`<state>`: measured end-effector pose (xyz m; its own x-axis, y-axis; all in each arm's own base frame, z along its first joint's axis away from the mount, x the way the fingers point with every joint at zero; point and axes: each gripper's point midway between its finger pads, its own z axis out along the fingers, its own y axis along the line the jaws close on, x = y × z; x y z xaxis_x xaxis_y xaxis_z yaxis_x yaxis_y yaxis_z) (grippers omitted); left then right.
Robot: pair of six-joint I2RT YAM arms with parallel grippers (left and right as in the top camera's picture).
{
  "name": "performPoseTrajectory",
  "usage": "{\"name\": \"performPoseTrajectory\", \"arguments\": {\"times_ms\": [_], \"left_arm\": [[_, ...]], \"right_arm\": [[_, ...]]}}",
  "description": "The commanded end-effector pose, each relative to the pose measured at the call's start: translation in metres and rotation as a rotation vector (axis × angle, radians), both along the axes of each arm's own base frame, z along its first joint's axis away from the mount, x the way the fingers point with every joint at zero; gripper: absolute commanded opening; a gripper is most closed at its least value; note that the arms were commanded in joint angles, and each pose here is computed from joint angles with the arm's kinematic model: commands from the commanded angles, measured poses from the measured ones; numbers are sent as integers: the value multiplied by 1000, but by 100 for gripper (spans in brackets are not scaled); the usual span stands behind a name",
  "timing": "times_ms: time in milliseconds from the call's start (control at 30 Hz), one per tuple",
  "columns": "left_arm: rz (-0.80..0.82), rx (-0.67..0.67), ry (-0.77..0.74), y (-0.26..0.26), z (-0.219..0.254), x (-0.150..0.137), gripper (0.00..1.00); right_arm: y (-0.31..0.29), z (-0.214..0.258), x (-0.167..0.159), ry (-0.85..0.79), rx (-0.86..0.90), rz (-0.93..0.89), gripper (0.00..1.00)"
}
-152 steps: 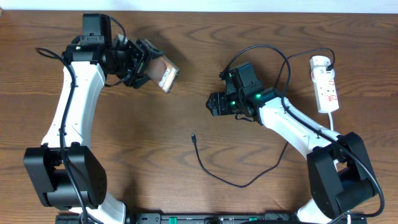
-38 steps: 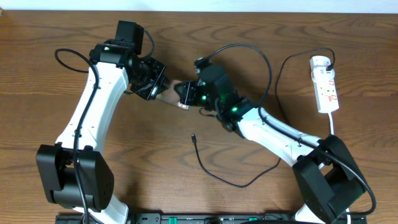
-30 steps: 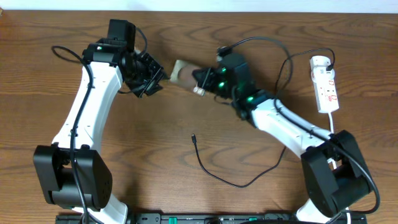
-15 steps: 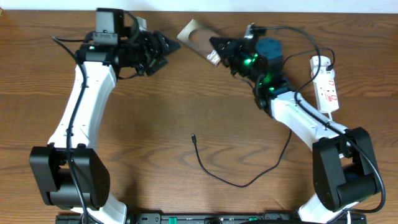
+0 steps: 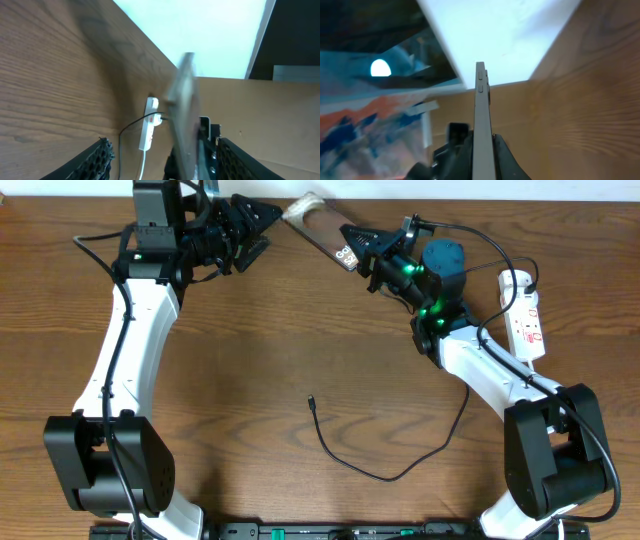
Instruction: Plug charger to phone and switch on socket
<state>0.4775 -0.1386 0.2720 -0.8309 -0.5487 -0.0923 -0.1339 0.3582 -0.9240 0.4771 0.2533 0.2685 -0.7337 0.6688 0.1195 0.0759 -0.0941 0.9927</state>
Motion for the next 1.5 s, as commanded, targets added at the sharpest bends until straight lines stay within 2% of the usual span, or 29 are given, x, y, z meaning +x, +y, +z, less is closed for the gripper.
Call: {"name": "performPoseTrajectory", "arguments": {"times_ms": [0,467,767,1167,1267,1400,1467], "left_arm": [[-10,-25,17,-4,1,-7,63],[-74,-80,9,-37,6,-14,60],[-113,-172,-46,-47,34,-13,50],[-79,-166,-44,-44,33,-8,38],[-71,-163,-44,-44,33,-7,31],[-69,-162,-44,-44,33,-6,13],[-69,-162,-44,-44,33,-6,8]], "right_arm": [[4,23,-4,-25,65,33,1],[39,20,-34,19,83,200,1],[56,10,-46,56,62,240,1],[84,8,-68,41,41,311,1],[86,8,-70,36,38,314,1],[86,7,-70,31,31,314,1],[86,7,-70,23,26,314,1]]}}
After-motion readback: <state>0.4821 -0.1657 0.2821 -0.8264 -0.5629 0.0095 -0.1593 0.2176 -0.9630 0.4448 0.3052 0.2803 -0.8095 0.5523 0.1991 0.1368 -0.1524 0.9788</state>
